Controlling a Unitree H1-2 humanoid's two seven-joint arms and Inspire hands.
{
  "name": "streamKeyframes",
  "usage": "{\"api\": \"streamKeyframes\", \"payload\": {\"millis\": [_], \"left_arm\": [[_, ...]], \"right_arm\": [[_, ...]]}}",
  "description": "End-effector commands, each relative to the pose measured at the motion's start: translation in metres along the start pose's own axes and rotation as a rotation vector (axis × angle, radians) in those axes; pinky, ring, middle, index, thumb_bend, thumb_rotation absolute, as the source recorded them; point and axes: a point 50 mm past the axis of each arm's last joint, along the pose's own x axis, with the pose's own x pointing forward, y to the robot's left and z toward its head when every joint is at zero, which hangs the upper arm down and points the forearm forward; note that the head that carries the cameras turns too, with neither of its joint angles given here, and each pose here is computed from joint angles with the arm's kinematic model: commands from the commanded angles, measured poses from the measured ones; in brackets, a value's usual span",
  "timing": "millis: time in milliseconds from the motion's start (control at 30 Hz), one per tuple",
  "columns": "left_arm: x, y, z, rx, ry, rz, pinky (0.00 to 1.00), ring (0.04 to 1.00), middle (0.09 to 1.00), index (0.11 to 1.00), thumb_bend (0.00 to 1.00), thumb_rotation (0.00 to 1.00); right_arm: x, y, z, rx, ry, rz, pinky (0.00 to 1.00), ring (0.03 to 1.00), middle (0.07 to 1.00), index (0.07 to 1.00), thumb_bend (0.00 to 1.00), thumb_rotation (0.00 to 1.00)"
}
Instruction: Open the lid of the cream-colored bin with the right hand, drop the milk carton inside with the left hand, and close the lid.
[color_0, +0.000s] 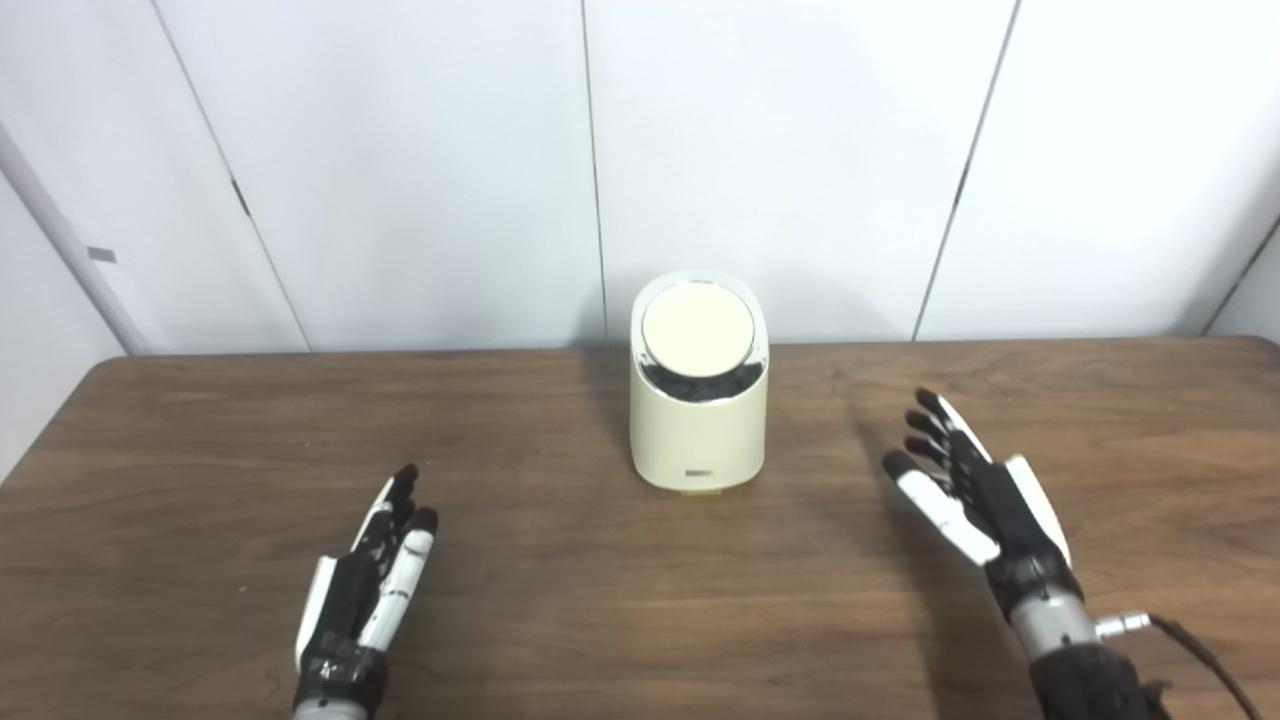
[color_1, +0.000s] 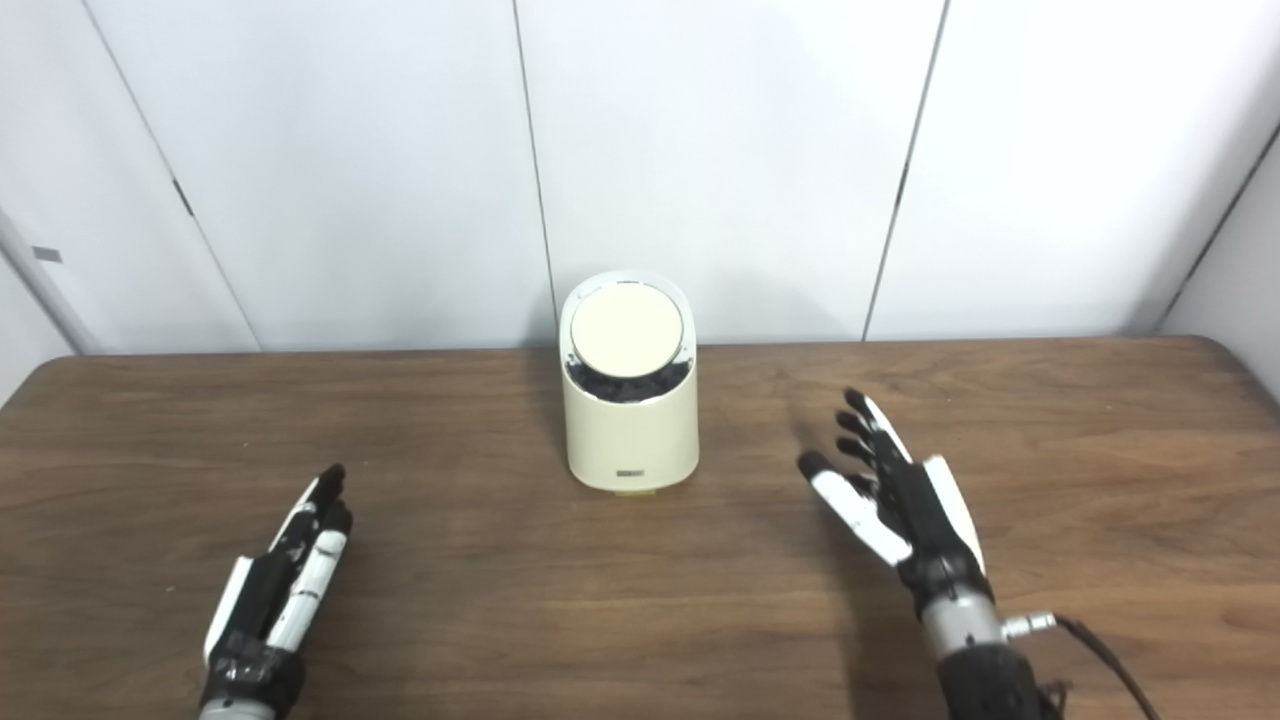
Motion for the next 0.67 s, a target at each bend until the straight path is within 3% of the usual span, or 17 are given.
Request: {"api": "streamKeyframes", "payload": {"millis": [0, 267, 467, 633], "left_arm": [[0.001, 0.000, 0.002, 0.001, -0.054, 0.008, 1.00, 0.990, 0.989, 1.000, 0.50, 0.65], [-0.003, 0.003, -0.003, 0.021, -0.074, 0.014, 0.99, 0.974, 0.971, 1.000, 0.51, 0.68], [-0.004, 0.006, -0.005, -0.004, -0.063, 0.012, 1.00, 0.994, 0.986, 1.000, 0.51, 0.67], [-0.003, 0.010, -0.005, 0.059, -0.064, 0.051, 0.99, 0.977, 0.964, 0.996, 0.52, 0.70]], "right_arm": [[0.002, -0.004, 0.014, -0.017, -0.111, -0.040, 0.80, 0.868, 0.906, 0.940, 0.59, 0.76], [-0.011, 0.002, 0.006, 0.037, -0.100, -0.047, 0.75, 0.866, 0.907, 0.940, 0.58, 0.76], [-0.017, 0.002, 0.003, 0.043, -0.085, -0.043, 0.75, 0.872, 0.905, 0.940, 0.59, 0.76], [-0.021, -0.003, -0.001, 0.027, -0.079, -0.043, 0.77, 0.867, 0.904, 0.939, 0.57, 0.71]]}}
